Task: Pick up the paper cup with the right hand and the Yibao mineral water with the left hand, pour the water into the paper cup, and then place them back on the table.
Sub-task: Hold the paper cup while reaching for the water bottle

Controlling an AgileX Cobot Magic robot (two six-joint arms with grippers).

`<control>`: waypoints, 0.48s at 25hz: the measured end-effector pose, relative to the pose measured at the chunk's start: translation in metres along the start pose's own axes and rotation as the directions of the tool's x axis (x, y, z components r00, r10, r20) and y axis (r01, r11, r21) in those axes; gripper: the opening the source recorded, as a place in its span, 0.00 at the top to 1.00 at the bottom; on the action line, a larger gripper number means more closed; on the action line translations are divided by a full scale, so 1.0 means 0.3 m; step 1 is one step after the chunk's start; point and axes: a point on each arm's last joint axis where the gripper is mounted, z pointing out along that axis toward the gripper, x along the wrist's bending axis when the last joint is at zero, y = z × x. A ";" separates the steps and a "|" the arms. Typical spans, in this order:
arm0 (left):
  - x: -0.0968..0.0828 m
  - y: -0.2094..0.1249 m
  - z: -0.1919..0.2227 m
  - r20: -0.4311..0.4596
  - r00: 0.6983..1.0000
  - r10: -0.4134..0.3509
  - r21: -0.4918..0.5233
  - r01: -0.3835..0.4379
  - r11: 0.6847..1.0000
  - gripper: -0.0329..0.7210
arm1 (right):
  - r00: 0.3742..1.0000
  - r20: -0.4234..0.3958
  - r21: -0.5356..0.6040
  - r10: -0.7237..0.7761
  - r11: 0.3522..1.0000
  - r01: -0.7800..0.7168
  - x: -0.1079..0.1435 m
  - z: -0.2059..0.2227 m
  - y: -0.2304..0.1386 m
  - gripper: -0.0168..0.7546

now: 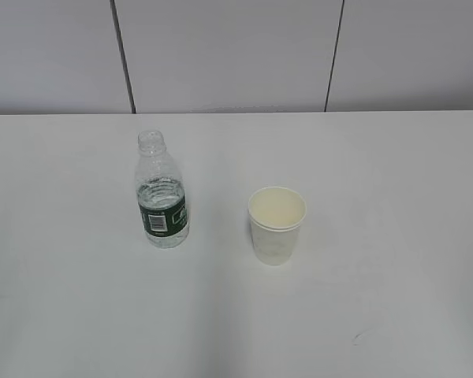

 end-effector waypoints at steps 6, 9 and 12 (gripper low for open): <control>0.000 0.000 0.000 0.000 1.000 0.000 0.000 0.000 1.000 0.63 | 1.000 0.000 0.000 0.000 1.000 0.000 0.000 0.000 0.000 0.22; 0.000 0.000 0.000 0.000 1.000 0.000 0.000 0.000 1.000 0.63 | 1.000 0.000 0.000 0.000 1.000 0.000 0.000 0.000 0.000 0.22; 0.000 0.000 0.000 0.000 1.000 0.000 0.000 0.000 1.000 0.63 | 1.000 0.000 0.000 0.000 1.000 0.000 0.000 0.000 0.000 0.22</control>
